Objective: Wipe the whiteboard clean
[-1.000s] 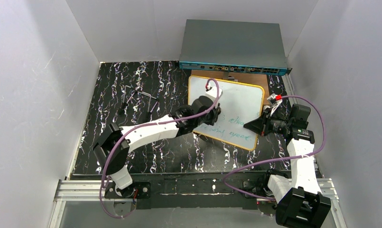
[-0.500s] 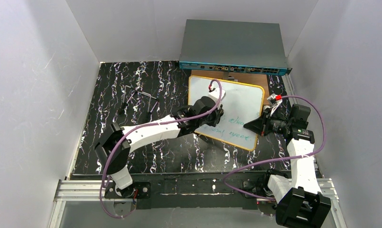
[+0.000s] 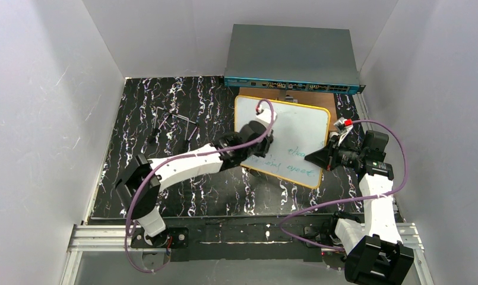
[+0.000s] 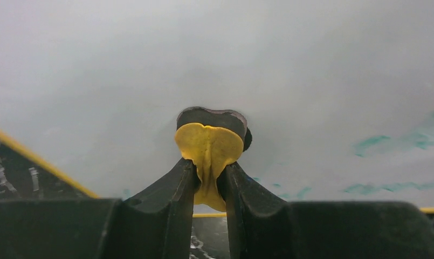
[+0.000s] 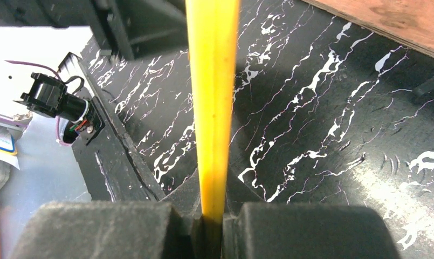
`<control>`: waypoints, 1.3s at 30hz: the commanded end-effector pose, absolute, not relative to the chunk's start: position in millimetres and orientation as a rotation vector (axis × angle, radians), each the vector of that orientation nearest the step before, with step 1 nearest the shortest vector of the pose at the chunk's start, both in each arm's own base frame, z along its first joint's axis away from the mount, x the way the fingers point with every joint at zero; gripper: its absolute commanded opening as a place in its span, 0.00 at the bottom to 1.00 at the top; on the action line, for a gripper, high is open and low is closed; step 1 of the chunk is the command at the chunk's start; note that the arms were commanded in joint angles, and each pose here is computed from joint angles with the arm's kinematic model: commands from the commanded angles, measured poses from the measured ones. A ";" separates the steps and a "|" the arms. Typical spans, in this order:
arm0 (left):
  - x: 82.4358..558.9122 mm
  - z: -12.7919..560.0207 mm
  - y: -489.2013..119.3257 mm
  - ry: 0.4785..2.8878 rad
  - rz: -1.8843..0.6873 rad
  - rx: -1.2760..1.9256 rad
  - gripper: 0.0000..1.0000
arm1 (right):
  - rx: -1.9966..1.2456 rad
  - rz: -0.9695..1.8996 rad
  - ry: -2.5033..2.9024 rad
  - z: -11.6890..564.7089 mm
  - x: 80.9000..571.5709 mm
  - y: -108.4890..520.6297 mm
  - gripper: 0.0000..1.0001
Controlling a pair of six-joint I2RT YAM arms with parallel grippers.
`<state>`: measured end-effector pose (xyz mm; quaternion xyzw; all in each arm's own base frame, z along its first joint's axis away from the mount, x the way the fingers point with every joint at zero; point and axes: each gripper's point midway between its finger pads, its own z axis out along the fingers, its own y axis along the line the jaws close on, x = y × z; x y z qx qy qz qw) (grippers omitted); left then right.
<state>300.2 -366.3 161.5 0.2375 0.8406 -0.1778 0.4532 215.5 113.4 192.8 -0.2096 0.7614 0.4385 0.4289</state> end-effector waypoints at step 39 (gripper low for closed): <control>244.2 154.1 -402.7 2.061 -0.595 0.613 0.00 | -0.667 1.170 1.729 231.2 203.5 126.3 0.01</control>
